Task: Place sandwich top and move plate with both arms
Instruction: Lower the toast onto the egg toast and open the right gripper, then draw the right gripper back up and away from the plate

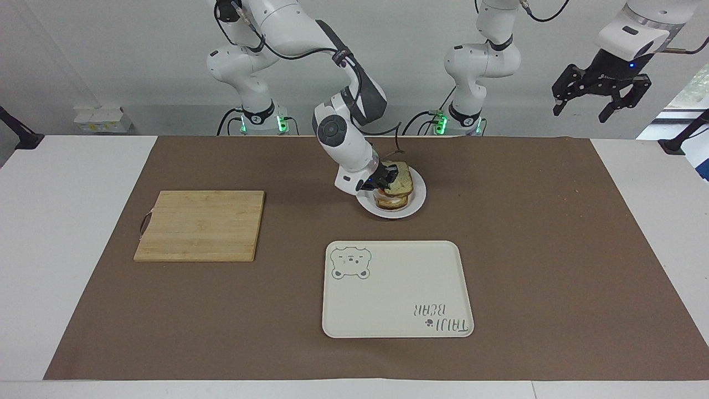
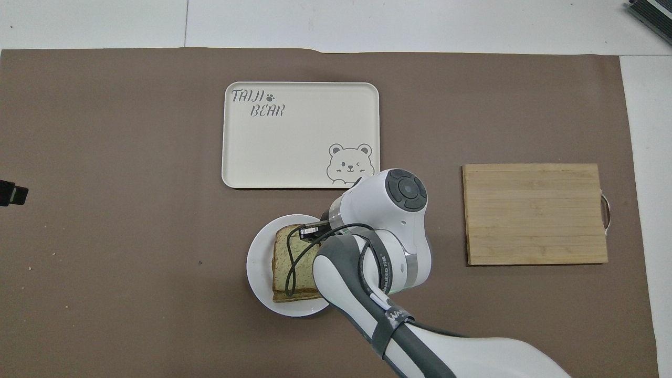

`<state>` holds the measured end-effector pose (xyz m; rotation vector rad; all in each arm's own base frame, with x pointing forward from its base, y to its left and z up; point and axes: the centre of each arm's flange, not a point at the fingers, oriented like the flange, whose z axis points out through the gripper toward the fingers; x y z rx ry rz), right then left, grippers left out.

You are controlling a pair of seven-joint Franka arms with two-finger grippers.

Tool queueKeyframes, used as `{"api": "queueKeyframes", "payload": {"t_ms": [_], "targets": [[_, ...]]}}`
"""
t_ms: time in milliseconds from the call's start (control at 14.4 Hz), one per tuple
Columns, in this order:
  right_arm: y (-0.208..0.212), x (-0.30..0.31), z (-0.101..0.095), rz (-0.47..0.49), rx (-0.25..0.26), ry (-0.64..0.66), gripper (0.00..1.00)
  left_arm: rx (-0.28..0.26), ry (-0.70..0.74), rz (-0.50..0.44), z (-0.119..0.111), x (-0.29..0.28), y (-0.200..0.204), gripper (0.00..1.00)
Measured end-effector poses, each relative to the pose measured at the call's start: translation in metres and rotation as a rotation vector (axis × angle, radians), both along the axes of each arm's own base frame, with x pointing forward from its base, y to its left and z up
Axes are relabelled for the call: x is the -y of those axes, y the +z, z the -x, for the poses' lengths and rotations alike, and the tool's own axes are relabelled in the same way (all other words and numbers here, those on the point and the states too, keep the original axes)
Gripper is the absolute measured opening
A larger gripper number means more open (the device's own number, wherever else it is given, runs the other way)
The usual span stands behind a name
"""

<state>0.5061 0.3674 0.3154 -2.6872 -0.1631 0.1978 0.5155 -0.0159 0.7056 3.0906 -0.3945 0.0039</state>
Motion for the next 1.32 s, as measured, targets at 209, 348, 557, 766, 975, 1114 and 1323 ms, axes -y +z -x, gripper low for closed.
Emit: {"api": "queueKeyframes", "payload": {"t_ms": [209, 348, 557, 766, 975, 1114, 1323], "targets": [[0.002, -0.004, 0.001, 0.000, 0.018, 0.006, 0.30, 0.000, 0.000, 0.000, 0.000, 0.000, 0.000, 1.00], [0.006, -0.005, -0.004, 0.022, 0.082, 0.025, 0.51, -0.004, -0.001, 0.000, 0.001, 0.001, 0.000, 1.00], [0.015, 0.000, -0.013, 0.088, 0.175, 0.080, 0.85, -0.008, 0.001, 0.000, 0.001, -0.001, -0.001, 1.00], [0.027, 0.014, -0.024, 0.133, 0.229, 0.100, 1.00, -0.024, 0.002, -0.001, 0.003, -0.002, -0.002, 1.00], [0.048, 0.043, -0.040, 0.174, 0.282, 0.095, 1.00, -0.025, 0.006, 0.000, 0.004, -0.004, -0.001, 1.00], [0.065, 0.068, -0.048, 0.212, 0.286, 0.095, 1.00, -0.027, 0.006, 0.000, 0.005, -0.004, -0.001, 1.00], [0.092, 0.112, -0.057, 0.243, 0.260, 0.062, 1.00, -0.029, 0.011, 0.000, 0.006, -0.006, 0.000, 1.00]]}}
